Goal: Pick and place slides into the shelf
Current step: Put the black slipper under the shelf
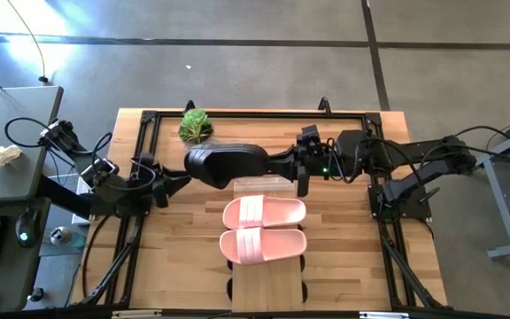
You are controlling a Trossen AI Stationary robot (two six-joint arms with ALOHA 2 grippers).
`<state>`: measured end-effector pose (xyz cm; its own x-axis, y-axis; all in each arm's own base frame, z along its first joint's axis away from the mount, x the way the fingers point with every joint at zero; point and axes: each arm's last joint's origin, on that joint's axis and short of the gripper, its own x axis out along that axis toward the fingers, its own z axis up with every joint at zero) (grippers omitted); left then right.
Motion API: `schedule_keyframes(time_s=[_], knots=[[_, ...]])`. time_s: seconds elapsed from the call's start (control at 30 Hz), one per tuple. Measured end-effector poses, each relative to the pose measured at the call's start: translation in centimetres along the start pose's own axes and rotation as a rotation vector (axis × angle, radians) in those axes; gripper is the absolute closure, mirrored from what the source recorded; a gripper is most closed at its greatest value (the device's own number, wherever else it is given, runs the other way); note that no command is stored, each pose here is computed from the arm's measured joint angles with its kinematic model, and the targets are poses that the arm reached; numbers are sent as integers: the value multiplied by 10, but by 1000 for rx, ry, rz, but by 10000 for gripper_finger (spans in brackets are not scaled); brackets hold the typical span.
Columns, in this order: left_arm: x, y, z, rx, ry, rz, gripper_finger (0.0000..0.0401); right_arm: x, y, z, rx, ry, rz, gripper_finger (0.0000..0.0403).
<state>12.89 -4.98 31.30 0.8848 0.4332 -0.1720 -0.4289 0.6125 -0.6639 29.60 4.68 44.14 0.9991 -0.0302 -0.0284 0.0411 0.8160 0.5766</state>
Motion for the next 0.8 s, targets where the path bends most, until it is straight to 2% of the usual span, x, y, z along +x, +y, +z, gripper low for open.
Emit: schedule_keyframes(time_s=[0.43,0.8], knots=[[-12,9,14,-8,12,-44,231,-3,-1,1,5,7,-15,364],[-12,10,13,29,32,-42,231,-4,-3,-2,25,30,-35,364]])
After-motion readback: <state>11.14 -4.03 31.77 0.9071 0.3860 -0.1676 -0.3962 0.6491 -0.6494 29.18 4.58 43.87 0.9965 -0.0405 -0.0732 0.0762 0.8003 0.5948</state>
